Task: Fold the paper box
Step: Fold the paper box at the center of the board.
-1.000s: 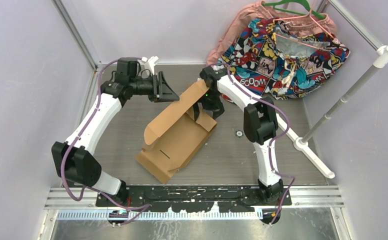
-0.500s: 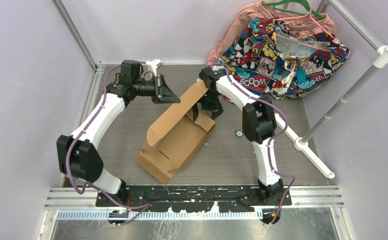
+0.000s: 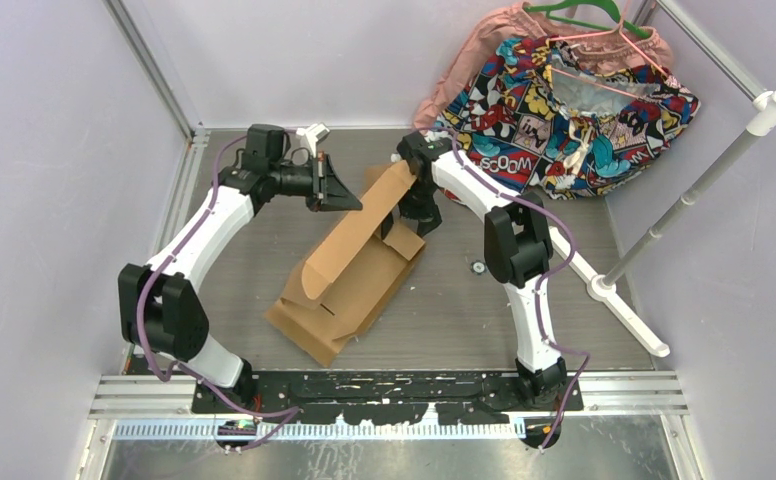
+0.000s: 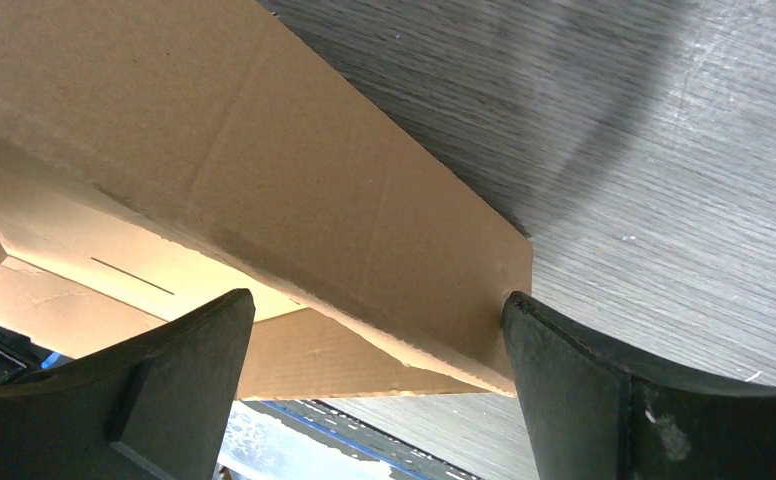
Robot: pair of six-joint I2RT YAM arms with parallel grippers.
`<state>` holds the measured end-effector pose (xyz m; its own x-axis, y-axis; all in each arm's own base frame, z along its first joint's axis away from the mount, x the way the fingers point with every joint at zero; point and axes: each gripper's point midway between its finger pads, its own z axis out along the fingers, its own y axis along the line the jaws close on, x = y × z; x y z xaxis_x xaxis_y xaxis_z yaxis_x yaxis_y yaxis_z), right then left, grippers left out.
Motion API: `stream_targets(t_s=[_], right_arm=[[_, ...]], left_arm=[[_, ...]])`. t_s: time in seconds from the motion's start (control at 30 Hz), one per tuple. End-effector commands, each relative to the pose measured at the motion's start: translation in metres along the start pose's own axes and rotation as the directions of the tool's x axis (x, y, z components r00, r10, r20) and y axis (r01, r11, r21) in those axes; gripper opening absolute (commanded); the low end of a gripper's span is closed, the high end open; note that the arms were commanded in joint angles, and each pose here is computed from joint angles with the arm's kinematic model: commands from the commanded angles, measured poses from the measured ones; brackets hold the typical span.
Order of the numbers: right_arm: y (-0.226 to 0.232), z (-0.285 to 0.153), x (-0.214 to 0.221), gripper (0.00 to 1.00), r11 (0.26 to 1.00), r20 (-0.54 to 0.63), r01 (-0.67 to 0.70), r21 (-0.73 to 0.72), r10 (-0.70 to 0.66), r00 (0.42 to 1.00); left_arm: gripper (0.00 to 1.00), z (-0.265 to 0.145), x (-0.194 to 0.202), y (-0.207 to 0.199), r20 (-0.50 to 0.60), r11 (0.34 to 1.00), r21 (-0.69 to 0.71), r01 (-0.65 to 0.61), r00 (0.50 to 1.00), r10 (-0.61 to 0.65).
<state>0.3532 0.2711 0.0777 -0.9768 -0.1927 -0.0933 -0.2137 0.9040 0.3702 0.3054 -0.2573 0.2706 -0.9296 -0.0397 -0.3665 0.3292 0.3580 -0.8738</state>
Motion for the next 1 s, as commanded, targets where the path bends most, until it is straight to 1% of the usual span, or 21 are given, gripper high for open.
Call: stream_targets(t_s=[0.0,0.1,0.27,0.37,0.43,0.53,0.67,0.73,0.83,0.97], right_arm=[[0.029,-0.018,-0.006,1.0,0.993,0.039,0.02,-0.116,-0.015,0.999],[0.034,-0.022,-0.006,1.0,0.99,0.043,0.038,-0.138,-0.032,0.999],[0.029,-0.032,-0.007,1.0,0.994,0.051,0.059,-0.09,-0.054,0.997],[0.029,-0.034,-0.005,1.0,0.994,0.036,0.06,-0.086,-0.057,0.998],[0.028,-0.037,-0.006,1.0,0.995,0.048,0.062,-0.074,-0.059,0.997],[0.035,-0.044,-0.012,1.0,0.992,0.104,0.064,-0.109,-0.053,0.993],[0.037,-0.047,-0.014,1.0,0.99,0.111,0.08,-0.118,-0.067,0.992],[0.039,-0.048,-0.015,1.0,0.987,0.126,0.091,-0.129,-0.075,0.989],[0.043,-0.047,-0.013,1.0,0.976,0.139,0.111,-0.188,-0.085,0.987],[0.04,-0.039,-0.008,1.0,0.959,0.143,0.187,-0.213,-0.159,0.977]], left_arm=[[0.0,0.001,0.004,0.01,-0.002,1.0,-0.017,-0.012,1.0,0.012],[0.0,0.001,0.004,0.011,-0.003,1.0,-0.017,-0.011,1.0,0.011],[0.0,0.001,0.003,0.011,-0.004,1.0,-0.016,-0.009,1.0,0.008],[0.0,0.002,0.003,0.012,-0.005,1.0,-0.016,-0.005,1.0,0.005],[0.0,0.002,0.004,0.013,-0.007,1.0,-0.016,-0.003,1.0,0.003],[0.0,0.003,0.006,0.016,-0.009,1.0,-0.02,0.0,1.0,0.0],[0.0,0.001,0.007,0.017,-0.007,1.0,-0.017,0.005,1.0,-0.005],[0.0,-0.002,0.007,0.017,-0.005,1.0,-0.001,0.012,1.0,-0.012],[0.0,-0.01,0.006,0.016,0.012,0.999,0.04,0.035,0.999,-0.035],[0.0,-0.022,-0.004,0.012,0.052,0.989,0.129,0.067,0.996,-0.075]])
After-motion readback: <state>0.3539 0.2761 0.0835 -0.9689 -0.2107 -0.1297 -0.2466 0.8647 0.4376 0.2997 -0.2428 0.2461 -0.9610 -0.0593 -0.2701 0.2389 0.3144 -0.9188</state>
